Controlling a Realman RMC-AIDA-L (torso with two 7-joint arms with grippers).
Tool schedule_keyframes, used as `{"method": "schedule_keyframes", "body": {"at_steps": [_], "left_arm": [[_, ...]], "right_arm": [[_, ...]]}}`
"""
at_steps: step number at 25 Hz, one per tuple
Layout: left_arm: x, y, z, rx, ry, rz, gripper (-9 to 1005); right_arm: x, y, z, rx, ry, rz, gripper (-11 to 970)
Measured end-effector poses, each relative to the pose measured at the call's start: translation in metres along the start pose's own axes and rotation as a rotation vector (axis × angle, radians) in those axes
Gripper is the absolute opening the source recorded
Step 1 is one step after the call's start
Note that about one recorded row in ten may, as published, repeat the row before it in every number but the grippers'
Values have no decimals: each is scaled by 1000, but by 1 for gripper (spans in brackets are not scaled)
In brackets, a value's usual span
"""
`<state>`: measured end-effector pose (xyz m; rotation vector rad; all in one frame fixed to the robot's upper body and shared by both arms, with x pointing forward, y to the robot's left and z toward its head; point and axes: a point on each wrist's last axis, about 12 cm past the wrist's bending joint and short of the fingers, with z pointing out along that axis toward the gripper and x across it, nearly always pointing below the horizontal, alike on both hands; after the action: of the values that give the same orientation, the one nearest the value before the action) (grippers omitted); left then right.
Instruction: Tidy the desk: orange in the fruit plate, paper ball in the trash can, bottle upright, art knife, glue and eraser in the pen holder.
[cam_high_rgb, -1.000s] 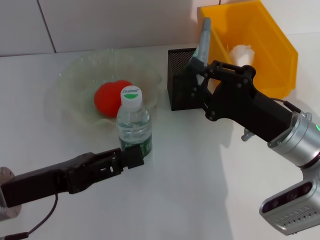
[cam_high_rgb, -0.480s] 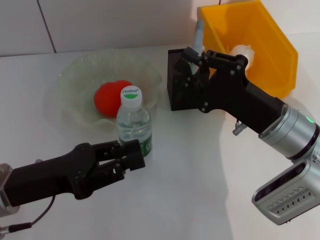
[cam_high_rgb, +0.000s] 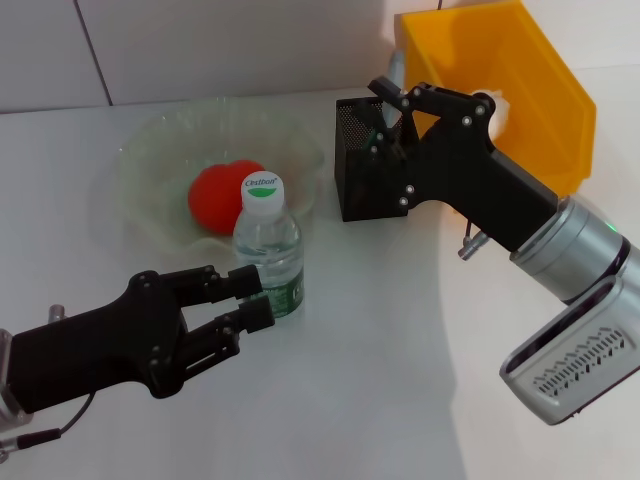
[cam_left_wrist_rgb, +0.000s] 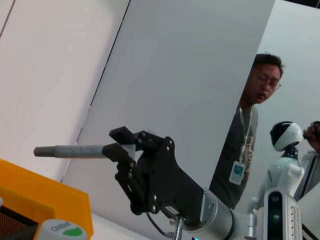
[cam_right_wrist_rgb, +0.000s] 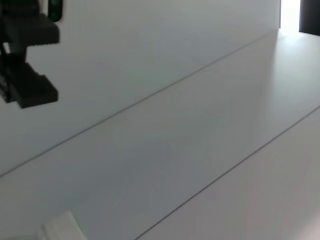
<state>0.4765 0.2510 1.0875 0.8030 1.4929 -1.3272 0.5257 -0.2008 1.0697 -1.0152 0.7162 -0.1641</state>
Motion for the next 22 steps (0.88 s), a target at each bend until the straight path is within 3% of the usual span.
{"method": "schedule_keyframes", "body": {"at_steps": [4, 9, 15, 22], "left_arm": [[1, 0, 1, -1, 3, 15, 371], [6, -4, 5, 24, 25, 116, 372], [21, -3, 3, -33, 86, 269, 372], [26, -4, 3, -34, 100, 318, 372]], "right_arm": [[1, 0, 4, -3, 5, 70, 164], [5, 0, 10, -16, 26, 162, 165], [12, -2, 19, -13, 76, 282, 165], [16, -2, 22, -2, 102, 382, 165]]}}
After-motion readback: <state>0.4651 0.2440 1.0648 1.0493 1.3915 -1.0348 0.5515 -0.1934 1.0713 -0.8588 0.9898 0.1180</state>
